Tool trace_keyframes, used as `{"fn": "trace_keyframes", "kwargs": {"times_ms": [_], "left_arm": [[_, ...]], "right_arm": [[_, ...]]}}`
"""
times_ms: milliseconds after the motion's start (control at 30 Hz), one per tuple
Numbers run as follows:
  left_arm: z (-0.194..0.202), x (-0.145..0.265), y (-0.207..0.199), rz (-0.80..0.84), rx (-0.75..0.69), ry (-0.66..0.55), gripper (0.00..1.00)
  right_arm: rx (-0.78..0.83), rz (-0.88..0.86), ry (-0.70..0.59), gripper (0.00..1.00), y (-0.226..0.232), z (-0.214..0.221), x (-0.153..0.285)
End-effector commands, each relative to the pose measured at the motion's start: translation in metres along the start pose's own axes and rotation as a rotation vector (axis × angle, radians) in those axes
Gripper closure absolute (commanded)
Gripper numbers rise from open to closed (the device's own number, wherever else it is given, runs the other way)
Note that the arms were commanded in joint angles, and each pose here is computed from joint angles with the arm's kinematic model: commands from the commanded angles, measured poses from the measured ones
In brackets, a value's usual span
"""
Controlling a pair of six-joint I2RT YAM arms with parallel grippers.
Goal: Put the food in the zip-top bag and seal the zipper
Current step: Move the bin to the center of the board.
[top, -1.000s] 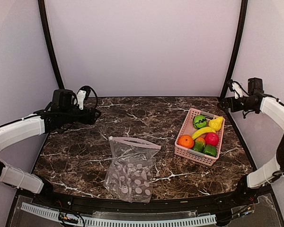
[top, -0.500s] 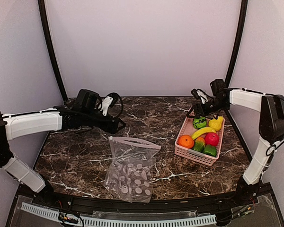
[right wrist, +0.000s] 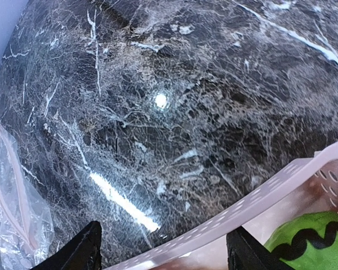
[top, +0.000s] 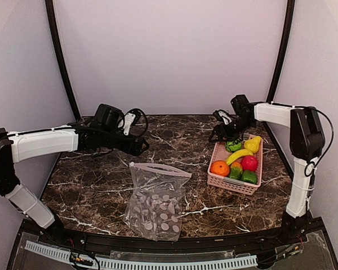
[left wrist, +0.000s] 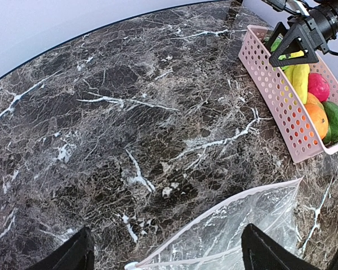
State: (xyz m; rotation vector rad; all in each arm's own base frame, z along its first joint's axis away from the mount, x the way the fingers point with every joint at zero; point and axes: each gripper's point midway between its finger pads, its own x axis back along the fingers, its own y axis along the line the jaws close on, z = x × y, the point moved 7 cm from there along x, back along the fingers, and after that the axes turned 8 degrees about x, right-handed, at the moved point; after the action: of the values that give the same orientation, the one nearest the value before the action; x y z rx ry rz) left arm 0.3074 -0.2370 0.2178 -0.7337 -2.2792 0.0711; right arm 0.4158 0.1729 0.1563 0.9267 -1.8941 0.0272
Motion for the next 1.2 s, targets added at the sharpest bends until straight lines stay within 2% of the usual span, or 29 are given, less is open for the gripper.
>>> {"fn": "trace_keyframes", "kwargs": {"times_ms": [0,200,300,333,367,433,600,733,833,867,1000,1067,1167], "left_arm": [[-0.004,0.004,-0.004,-0.004,0.016,-0.006,0.11],[0.000,0.010,-0.001,-0.020,0.029,-0.014,0.11],[0.002,0.017,0.001,-0.033,0.028,-0.022,0.11],[0.003,0.019,0.001,-0.037,0.028,-0.023,0.11],[0.003,0.021,0.001,-0.039,0.029,-0.028,0.11],[0.003,0.025,0.002,-0.044,0.028,-0.035,0.11],[0.005,0.029,0.000,-0.031,0.009,-0.029,0.11],[0.007,0.026,0.001,-0.045,-0.002,0.010,0.11],[0.010,0.026,0.004,-0.073,0.031,0.068,0.12],[0.012,0.028,0.004,-0.086,0.053,0.092,0.12],[0.025,0.042,0.008,-0.120,0.152,0.149,0.12],[0.033,0.049,0.007,-0.114,0.199,0.175,0.10],[0.049,0.056,0.008,-0.103,0.286,0.221,0.08]], "right_arm": [[0.033,0.023,0.031,0.31,-0.001,-0.014,-0.028],[0.156,0.078,0.046,0.51,0.006,-0.044,-0.056],[0.209,0.077,0.062,0.67,0.018,-0.052,-0.066],[0.230,0.079,0.061,0.69,0.023,-0.055,-0.069],[0.248,0.084,0.064,0.74,0.026,-0.055,-0.070],[0.291,0.095,0.073,0.76,0.035,-0.055,-0.073],[0.402,0.135,0.110,0.96,0.044,-0.046,-0.067],[0.508,0.210,0.153,0.99,0.039,-0.032,-0.055],[0.560,0.271,0.153,0.97,0.031,-0.023,-0.043],[0.571,0.279,0.144,0.93,0.031,-0.023,-0.037],[0.640,0.158,0.044,0.58,0.067,-0.031,-0.005],[0.695,0.077,-0.026,0.49,0.093,-0.033,0.009],[0.742,-0.046,-0.090,0.43,0.128,-0.035,0.019]]}}
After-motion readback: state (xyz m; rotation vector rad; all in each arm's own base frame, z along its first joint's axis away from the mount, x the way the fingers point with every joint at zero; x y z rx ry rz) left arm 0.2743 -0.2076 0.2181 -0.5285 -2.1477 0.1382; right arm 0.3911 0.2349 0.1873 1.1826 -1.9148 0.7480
